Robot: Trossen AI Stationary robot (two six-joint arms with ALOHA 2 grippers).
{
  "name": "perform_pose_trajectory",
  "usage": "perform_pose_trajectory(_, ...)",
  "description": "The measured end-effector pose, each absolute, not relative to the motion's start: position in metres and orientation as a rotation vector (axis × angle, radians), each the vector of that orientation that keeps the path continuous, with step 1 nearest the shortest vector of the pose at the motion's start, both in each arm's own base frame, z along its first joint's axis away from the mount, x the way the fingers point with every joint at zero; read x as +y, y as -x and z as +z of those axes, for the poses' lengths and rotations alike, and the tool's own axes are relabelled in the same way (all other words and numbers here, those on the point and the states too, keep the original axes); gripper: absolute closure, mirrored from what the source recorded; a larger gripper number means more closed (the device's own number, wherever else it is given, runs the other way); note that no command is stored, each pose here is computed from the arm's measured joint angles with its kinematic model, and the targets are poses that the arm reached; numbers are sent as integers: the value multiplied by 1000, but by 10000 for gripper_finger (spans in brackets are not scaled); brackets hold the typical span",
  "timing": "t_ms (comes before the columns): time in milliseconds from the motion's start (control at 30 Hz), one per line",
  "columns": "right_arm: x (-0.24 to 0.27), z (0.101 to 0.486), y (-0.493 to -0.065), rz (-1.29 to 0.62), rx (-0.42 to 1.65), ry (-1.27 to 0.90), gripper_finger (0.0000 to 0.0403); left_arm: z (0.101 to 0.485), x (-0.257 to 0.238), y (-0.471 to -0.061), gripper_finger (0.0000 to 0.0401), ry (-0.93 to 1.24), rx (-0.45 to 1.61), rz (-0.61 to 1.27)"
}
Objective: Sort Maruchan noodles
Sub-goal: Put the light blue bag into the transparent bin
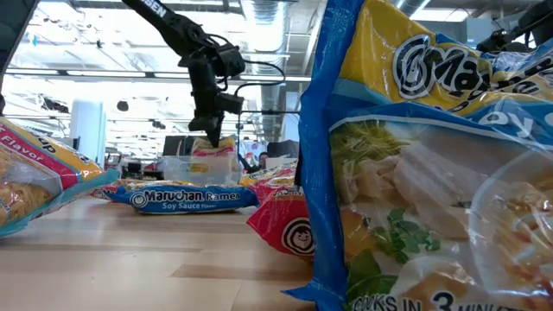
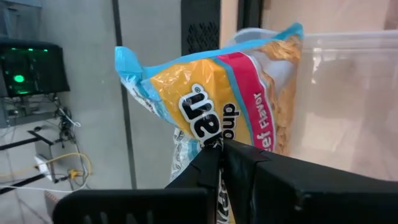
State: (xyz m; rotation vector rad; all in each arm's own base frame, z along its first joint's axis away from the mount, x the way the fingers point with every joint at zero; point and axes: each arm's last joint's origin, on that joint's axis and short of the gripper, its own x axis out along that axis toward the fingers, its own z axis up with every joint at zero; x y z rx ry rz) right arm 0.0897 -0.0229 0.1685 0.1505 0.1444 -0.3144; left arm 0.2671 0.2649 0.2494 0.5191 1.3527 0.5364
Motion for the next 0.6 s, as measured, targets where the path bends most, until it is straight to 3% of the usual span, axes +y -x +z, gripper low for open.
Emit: perform_pose_trajectory(600, -23, 169, -90, -314, 144, -151, 223, 247, 261, -268, 401, -457, 1301, 455)
